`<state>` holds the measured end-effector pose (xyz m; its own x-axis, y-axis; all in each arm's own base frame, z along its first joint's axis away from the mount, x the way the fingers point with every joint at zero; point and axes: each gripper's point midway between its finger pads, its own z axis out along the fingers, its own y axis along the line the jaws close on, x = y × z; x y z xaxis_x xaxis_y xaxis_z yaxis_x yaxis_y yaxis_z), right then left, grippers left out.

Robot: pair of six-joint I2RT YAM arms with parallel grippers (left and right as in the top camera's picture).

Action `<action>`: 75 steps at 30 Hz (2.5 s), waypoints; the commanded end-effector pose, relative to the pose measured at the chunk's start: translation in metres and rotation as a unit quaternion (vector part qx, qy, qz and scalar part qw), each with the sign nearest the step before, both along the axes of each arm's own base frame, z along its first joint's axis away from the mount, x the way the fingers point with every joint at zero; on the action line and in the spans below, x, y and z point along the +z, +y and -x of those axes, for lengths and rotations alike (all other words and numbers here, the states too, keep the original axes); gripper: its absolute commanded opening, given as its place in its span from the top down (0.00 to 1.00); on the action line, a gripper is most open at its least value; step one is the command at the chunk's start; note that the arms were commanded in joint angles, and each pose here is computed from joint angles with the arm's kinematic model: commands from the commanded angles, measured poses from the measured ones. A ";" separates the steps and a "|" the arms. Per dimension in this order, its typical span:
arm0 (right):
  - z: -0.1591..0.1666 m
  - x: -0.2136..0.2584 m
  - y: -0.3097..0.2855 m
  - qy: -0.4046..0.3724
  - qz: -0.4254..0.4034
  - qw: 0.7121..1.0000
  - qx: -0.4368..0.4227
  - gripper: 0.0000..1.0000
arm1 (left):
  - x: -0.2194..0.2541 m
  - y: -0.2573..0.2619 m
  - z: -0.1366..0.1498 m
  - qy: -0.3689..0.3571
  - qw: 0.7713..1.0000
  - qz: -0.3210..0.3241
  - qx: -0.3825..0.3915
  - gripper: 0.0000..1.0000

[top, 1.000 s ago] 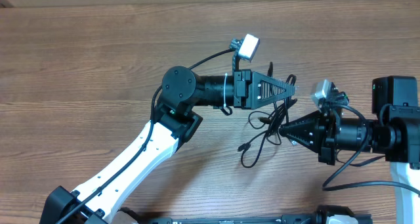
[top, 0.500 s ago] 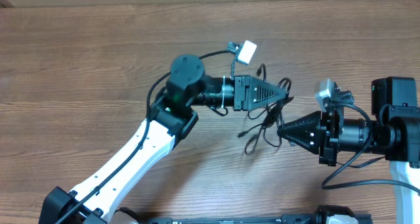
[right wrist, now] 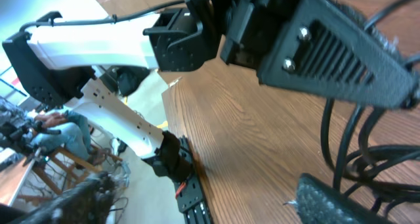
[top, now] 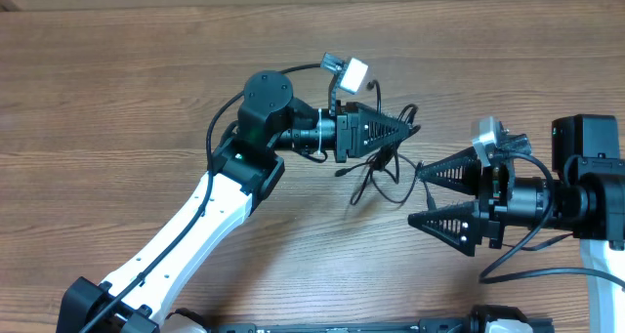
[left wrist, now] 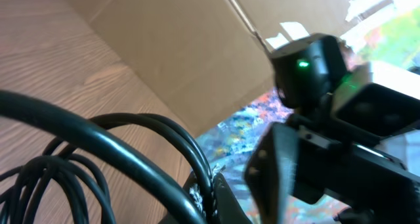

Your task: Untangle cables

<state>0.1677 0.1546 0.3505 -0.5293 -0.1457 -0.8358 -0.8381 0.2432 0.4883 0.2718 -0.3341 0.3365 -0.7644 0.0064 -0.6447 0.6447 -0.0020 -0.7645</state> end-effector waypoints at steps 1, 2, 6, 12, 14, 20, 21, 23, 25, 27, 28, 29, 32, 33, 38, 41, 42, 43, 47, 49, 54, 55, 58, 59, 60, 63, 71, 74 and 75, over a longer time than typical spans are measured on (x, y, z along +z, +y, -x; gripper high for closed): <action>0.003 0.003 0.001 -0.011 0.000 1.000 0.003 0.11 | 0.013 0.000 0.012 -0.015 0.999 0.017 -0.034 0.96; 0.003 0.003 0.001 -0.011 0.000 1.000 0.003 0.11 | 0.017 0.001 0.014 -0.020 0.999 0.023 -0.040 0.96; 0.002 0.001 0.000 -0.011 0.004 1.000 0.002 0.11 | 0.036 0.003 0.021 -0.040 0.996 0.053 -0.055 0.96; 0.000 -0.007 -0.002 -0.009 0.030 0.999 -0.005 0.15 | 0.054 0.006 0.028 -0.074 0.992 0.080 -0.062 0.96; -0.001 -0.010 -0.004 -0.008 0.038 0.999 -0.007 0.16 | 0.057 0.007 0.033 -0.098 0.989 0.085 -0.073 0.96; -0.003 -0.010 -0.004 -0.017 0.040 0.999 -0.008 0.16 | 0.063 0.013 0.054 -0.189 0.970 0.098 -0.118 0.96; -0.003 -0.010 -0.004 -0.019 0.041 0.999 -0.008 0.16 | 0.062 0.014 0.058 -0.202 0.966 0.099 -0.127 0.96; -0.005 -0.010 -0.004 -0.023 0.042 0.999 -0.009 0.18 | 0.062 0.015 0.063 -0.217 0.961 0.099 -0.140 0.96; -0.005 -0.010 -0.004 -0.025 0.043 0.999 -0.009 0.18 | 0.061 0.018 0.069 -0.235 0.954 0.099 -0.156 0.96; -0.006 -0.009 -0.004 -0.028 0.042 0.999 -0.010 0.18 | 0.060 0.021 0.077 -0.254 0.946 0.099 -0.176 0.96; -0.008 -0.009 -0.004 -0.021 0.041 0.999 -0.014 0.18 | 0.059 0.022 0.081 -0.267 0.940 0.100 -0.186 0.96; -0.010 -0.008 -0.005 -0.011 0.038 0.999 -0.021 0.15 | 0.059 0.024 0.085 -0.281 0.934 0.100 -0.196 0.96; -0.021 -0.004 -0.005 0.029 0.026 0.998 -0.046 0.10 | 0.061 0.028 0.092 -0.312 0.921 0.106 -0.206 0.96; -0.023 -0.003 -0.006 0.040 0.022 0.998 -0.053 0.09 | 0.062 0.028 0.092 -0.317 0.920 0.108 -0.204 0.96; -0.035 -0.004 -0.009 0.078 0.024 0.993 -0.086 0.13 | 0.069 0.025 0.085 -0.314 0.925 0.119 -0.178 0.96; -0.037 -0.003 -0.009 0.081 0.023 0.992 -0.090 0.18 | 0.072 0.024 0.082 -0.312 0.927 0.124 -0.166 0.96; -0.037 -0.003 -0.009 0.081 0.024 0.992 -0.090 0.20 | 0.073 0.023 0.082 -0.311 0.928 0.126 -0.162 0.96; -0.037 -0.004 -0.009 0.081 0.025 0.992 -0.090 0.25 | 0.074 0.021 0.082 -0.309 0.929 0.129 -0.159 0.96; -0.038 -0.004 -0.009 0.079 0.025 0.992 -0.090 0.48 | 0.081 0.015 0.081 -0.302 0.932 0.143 -0.141 0.96; -0.037 -0.004 -0.009 0.079 0.025 0.992 -0.090 0.58 | 0.084 0.012 0.081 -0.299 0.933 0.149 -0.134 0.96; -0.038 -0.003 -0.009 0.078 0.025 0.993 -0.090 0.62 | 0.087 0.007 0.084 -0.296 0.933 0.157 -0.131 0.96; -0.038 -0.003 -0.009 0.078 0.025 0.993 -0.090 0.63 | 0.087 0.007 0.084 -0.295 0.933 0.157 -0.131 0.96; -0.038 -0.003 -0.009 0.078 0.025 0.993 -0.090 0.69 | 0.088 0.006 0.084 -0.294 0.934 0.159 -0.128 0.96; -0.038 -0.003 -0.009 0.078 0.025 0.993 -0.090 0.69 | 0.089 0.006 0.084 -0.294 0.934 0.160 -0.128 0.96; -0.038 -0.003 -0.009 0.077 0.025 0.993 -0.090 0.70 | 0.089 0.005 0.084 -0.293 0.934 0.161 -0.125 0.96; -0.038 -0.003 -0.009 0.076 0.025 0.993 -0.090 0.70 | 0.089 0.004 0.086 -0.293 0.933 0.163 -0.128 0.96; -0.051 -0.020 -0.017 0.106 0.059 0.985 -0.125 0.69 | 0.089 0.002 0.091 -0.292 0.933 0.164 -0.135 0.96; -0.060 -0.023 -0.019 0.130 0.057 0.980 -0.138 0.69 | 0.089 0.002 0.091 -0.292 0.932 0.164 -0.136 0.96; -0.063 -0.024 -0.019 0.137 0.054 0.979 -0.141 0.69 | 0.089 0.002 0.091 -0.292 0.932 0.164 -0.136 0.96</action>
<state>0.2183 0.1398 0.3351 -0.7143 -0.0674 -0.6966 -0.6402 0.4650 0.6115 0.1817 -0.3313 0.4184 -0.3118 -0.0825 -0.9466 0.8782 -0.4052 -0.2540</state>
